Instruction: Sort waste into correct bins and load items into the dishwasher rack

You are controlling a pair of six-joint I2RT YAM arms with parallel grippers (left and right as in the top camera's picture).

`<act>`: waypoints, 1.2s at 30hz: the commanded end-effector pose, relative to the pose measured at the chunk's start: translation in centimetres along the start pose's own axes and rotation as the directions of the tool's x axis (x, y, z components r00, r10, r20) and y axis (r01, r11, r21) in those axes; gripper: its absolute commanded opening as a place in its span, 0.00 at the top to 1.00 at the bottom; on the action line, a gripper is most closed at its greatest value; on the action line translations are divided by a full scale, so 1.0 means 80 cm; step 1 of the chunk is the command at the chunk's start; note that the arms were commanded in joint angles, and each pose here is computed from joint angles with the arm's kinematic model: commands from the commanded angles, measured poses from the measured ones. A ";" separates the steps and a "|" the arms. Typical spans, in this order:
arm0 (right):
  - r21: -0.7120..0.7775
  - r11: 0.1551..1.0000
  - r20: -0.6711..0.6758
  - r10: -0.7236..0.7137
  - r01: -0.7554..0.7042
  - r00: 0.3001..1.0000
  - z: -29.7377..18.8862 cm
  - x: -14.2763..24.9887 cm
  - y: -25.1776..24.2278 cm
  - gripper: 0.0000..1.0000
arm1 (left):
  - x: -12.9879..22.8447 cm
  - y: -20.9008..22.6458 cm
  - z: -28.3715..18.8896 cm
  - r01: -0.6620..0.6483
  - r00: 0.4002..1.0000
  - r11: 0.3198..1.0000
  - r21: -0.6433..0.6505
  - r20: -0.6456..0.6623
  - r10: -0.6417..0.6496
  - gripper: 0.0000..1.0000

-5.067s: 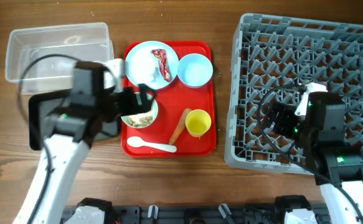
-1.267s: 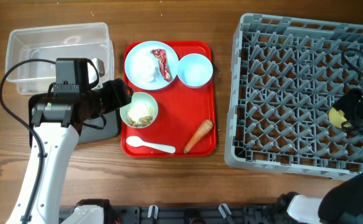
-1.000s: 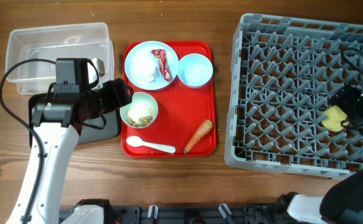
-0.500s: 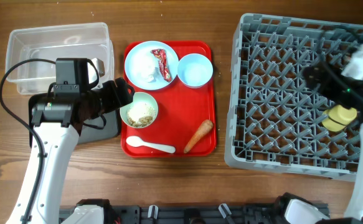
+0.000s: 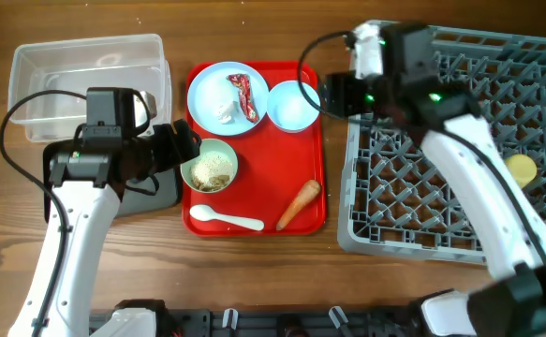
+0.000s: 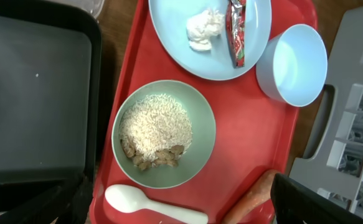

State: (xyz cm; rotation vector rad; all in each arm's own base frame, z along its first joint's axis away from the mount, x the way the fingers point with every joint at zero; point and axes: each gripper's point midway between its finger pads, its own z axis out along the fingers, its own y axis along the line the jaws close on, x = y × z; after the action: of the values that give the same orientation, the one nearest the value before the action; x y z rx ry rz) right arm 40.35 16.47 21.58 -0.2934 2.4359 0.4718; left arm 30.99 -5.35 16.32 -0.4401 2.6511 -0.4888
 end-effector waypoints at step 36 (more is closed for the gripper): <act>0.193 0.956 -0.206 0.259 -0.221 0.944 0.198 0.075 -0.053 0.96 | 0.000 0.007 0.002 -0.004 1.000 1.000 -0.022 -0.003 0.004 0.05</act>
State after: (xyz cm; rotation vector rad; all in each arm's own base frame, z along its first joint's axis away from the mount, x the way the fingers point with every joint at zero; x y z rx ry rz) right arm 45.18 18.52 4.15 0.0088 2.7561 0.3494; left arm 30.92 -5.28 16.24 -0.4433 2.6551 -0.4835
